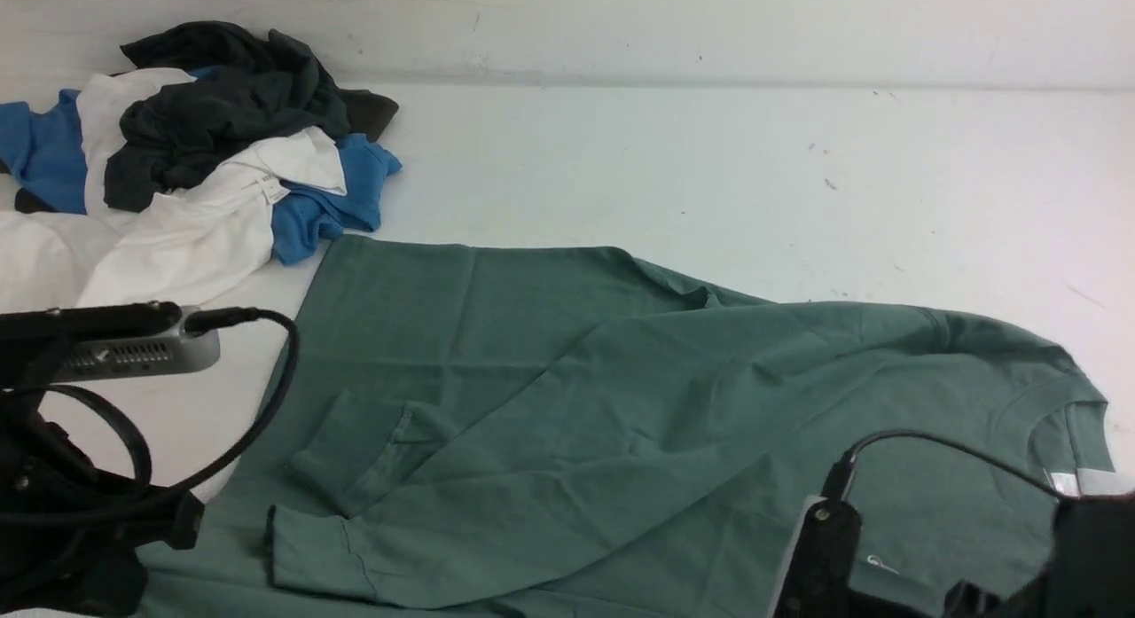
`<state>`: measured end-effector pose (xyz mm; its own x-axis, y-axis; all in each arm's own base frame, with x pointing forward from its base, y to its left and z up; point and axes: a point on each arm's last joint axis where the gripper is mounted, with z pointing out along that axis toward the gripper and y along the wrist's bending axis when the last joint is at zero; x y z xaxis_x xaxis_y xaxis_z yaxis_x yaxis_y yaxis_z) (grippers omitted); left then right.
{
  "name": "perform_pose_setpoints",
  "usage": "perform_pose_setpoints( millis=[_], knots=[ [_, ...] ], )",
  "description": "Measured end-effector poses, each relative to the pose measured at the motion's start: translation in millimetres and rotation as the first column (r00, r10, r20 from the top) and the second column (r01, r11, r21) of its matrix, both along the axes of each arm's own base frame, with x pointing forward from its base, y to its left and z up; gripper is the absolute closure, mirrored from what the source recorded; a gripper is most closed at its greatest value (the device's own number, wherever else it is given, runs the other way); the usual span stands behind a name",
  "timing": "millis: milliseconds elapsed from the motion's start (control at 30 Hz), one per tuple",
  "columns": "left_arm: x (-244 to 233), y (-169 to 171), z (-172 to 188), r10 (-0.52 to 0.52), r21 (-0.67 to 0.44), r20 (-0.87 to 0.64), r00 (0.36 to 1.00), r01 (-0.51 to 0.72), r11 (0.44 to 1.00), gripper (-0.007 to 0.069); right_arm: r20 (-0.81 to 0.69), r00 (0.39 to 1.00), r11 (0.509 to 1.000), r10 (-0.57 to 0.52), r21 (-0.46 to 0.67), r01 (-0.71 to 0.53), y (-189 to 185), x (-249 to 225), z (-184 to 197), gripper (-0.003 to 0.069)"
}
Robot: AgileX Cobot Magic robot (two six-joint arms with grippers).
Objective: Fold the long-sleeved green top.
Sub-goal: Use both arms simultaneously to clamp the lower edge of the clothing fabric, then use both arms to drag the lower edge of the fabric forward and fold it over the upper edge
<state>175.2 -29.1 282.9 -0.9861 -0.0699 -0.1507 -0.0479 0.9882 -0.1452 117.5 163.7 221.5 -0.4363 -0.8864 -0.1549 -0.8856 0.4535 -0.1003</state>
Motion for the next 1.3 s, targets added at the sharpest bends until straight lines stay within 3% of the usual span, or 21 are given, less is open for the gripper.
perform_pose_setpoints(
  millis=[333,433,633,1000,1200,1300],
  knots=[
    [49,-1,68,0.100,-0.012,0.190,0.977,-0.100,0.995,0.0609,0.284,0.948,0.988,-0.147,0.088,0.127,-32,59,81,0.0649],
    [80,-3,76,0.102,-0.004,0.201,0.974,-0.103,0.995,0.0609,0.337,0.916,0.974,-0.219,0.134,0.183,-39,91,100,0.0649],
    [151,-10,73,0.104,0.006,0.203,0.974,-0.108,0.994,0.0609,0.342,0.905,0.966,-0.252,0.149,0.213,-44,157,109,0.0649],
    [283,-7,41,0.160,-0.024,0.270,0.949,-0.160,0.987,0.0609,0.379,0.877,0.955,-0.294,0.153,0.253,-41,282,80,0.0649],
    [333,7,-9,0.225,-0.040,0.261,0.939,-0.223,0.974,0.0609,0.403,0.865,0.953,-0.299,0.178,0.247,-27,335,43,0.0649],
    [349,9,-43,0.224,-0.016,0.230,0.947,-0.226,0.974,0.0609,0.398,0.866,0.951,-0.304,0.184,0.250,-20,357,5,0.0641]
  ],
)
